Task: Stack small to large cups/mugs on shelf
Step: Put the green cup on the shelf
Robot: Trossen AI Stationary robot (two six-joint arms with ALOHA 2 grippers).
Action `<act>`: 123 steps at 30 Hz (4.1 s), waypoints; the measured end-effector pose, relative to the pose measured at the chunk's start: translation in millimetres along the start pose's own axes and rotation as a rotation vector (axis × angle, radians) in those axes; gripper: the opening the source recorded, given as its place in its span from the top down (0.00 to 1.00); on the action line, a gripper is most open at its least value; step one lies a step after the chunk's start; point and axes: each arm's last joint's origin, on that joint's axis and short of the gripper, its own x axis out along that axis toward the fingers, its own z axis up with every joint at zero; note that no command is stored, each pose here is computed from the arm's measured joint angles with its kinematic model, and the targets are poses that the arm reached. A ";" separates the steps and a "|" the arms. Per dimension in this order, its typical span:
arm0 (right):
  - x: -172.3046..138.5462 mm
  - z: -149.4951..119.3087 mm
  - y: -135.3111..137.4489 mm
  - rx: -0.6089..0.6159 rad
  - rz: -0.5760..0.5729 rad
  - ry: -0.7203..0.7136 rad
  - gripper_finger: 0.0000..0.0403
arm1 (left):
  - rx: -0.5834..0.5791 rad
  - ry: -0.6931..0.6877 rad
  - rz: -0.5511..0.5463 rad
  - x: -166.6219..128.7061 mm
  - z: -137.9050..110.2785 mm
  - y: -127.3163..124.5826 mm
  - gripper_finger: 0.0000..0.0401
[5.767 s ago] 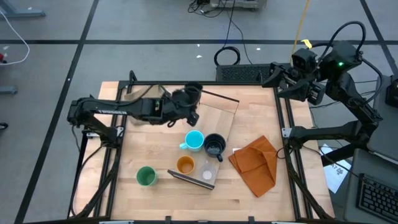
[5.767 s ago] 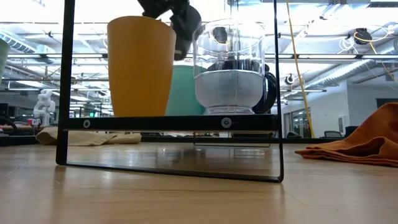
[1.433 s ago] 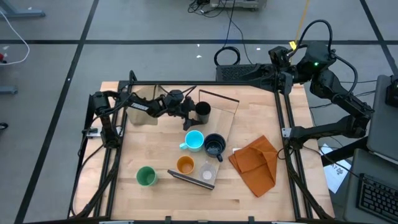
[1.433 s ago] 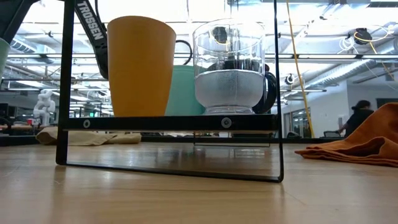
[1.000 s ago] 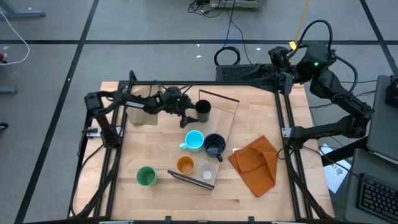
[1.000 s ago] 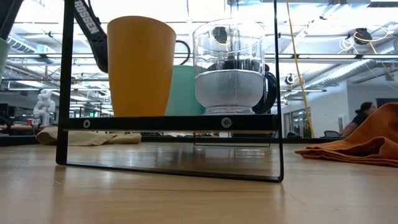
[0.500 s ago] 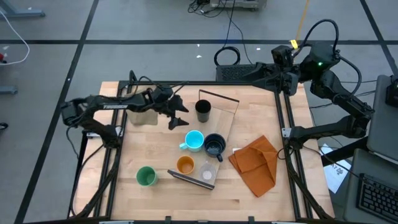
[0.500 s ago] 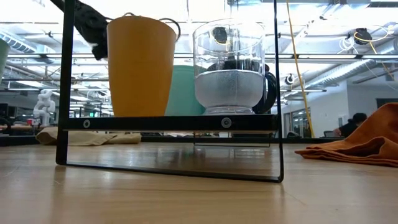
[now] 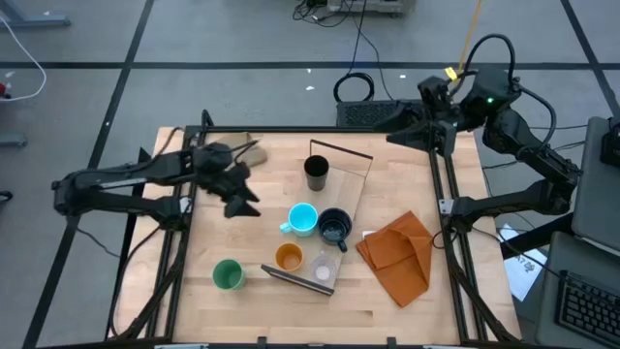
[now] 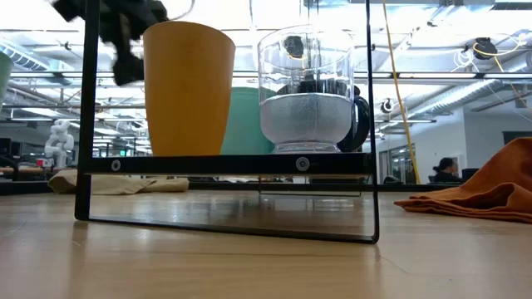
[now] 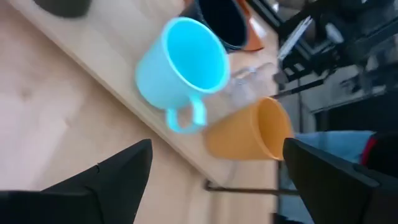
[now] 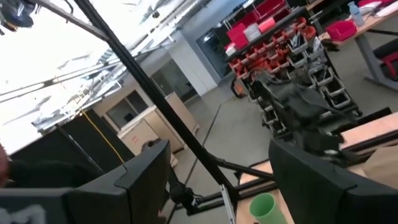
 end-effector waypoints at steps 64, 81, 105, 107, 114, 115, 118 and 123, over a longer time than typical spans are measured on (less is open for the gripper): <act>9.1 -19.0 5.8 -0.003 0.020 0.132 0.34 | -0.347 0.448 0.411 29.6 -122.6 -77.5 0.30; 9.1 -19.1 5.8 -0.002 0.019 0.133 0.34 | -0.284 0.509 0.443 49.2 -127.4 -77.1 0.70; 22.6 -67.6 -34.7 0.152 -0.070 0.284 0.34 | -0.357 0.357 0.177 -9.0 -87.4 -118.4 0.99; 28.2 -80.2 -46.9 0.184 -0.071 0.289 0.34 | -0.354 0.339 0.171 -23.4 -78.3 -126.9 0.99; 50.6 -114.2 -68.2 0.279 0.131 0.137 0.34 | -0.280 0.106 -0.012 -74.5 -36.8 -165.9 1.00; 53.8 -116.7 -68.9 0.296 0.174 0.097 0.34 | -0.264 0.061 -0.026 -81.8 -31.6 -169.5 1.00; 67.8 -129.0 -72.2 0.364 0.232 0.056 0.33 | -0.221 -0.053 -0.056 -100.3 -18.9 -177.2 1.00; 104.8 -169.7 -82.7 0.422 0.200 0.193 0.24 | -0.206 -0.095 -0.058 -107.2 -11.1 -177.3 1.00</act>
